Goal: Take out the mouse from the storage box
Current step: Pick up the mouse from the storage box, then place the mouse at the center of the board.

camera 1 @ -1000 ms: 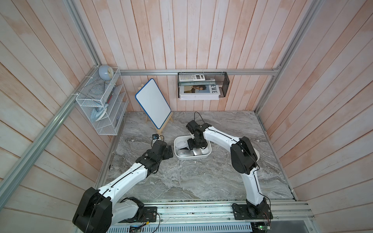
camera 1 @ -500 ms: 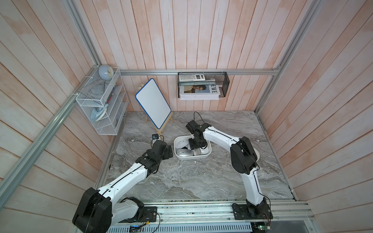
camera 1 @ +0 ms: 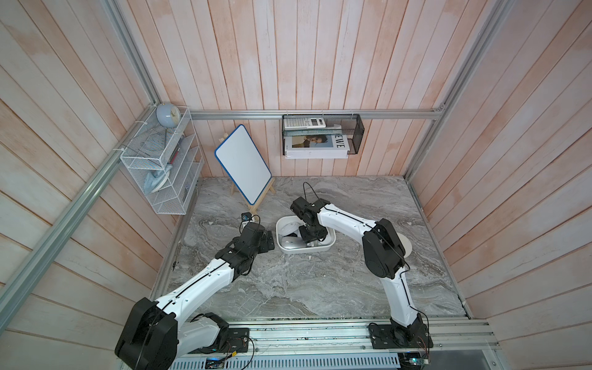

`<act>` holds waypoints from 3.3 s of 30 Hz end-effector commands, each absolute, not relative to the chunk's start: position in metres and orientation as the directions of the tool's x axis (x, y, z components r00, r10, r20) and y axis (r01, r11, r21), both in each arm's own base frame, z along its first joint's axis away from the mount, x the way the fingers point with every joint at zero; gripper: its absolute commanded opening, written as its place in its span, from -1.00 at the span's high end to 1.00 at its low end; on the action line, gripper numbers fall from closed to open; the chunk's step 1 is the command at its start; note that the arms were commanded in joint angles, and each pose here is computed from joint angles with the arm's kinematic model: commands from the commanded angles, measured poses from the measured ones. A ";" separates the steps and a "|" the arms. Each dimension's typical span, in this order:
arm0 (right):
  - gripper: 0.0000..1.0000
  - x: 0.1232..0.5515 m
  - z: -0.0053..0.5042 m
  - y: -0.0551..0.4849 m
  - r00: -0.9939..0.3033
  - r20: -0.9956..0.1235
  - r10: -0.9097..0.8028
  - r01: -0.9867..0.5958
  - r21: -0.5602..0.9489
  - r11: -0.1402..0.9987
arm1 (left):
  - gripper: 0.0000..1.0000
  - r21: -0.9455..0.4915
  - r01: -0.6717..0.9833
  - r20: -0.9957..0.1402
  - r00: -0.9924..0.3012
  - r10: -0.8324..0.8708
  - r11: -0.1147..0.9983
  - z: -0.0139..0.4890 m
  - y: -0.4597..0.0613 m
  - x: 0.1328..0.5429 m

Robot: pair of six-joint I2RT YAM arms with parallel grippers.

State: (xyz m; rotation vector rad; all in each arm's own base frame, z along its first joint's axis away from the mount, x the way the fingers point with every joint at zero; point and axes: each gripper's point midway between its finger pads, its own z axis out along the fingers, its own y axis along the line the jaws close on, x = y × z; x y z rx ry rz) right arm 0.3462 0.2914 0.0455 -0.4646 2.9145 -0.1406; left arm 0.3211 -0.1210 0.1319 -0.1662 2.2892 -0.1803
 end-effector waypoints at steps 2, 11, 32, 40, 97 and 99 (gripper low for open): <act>0.29 0.342 0.027 0.276 -0.945 -0.090 -0.314 -0.288 -0.225 0.931 | -1.00 -0.184 -0.072 -0.736 -0.651 -0.186 0.980 0.129 -0.120 0.322; 0.59 0.348 0.064 0.283 -0.923 -0.178 -0.341 -0.298 -0.229 0.927 | -1.00 -0.179 -0.073 -0.739 -0.648 -0.183 0.981 0.130 -0.119 0.321; 0.67 0.296 0.169 0.242 -0.913 -0.272 -0.305 -0.264 -0.176 0.948 | -1.00 -0.202 -0.058 -0.736 -0.649 -0.191 0.978 0.136 -0.119 0.314; 0.68 0.243 0.153 0.196 -0.946 -0.239 -0.219 -0.181 -0.171 0.969 | -1.00 -0.227 -0.054 -0.733 -0.648 -0.207 0.972 0.139 -0.122 0.312; 0.04 0.220 0.042 0.214 -0.963 -0.075 -0.260 -0.215 -0.369 0.904 | -1.00 -0.214 -0.057 -0.737 -0.646 -0.199 0.975 0.141 -0.120 0.311; 0.00 0.219 0.044 0.218 -0.962 -0.079 -0.261 -0.218 -0.353 0.910 | -1.00 -0.213 -0.058 -0.736 -0.647 -0.199 0.975 0.141 -0.120 0.311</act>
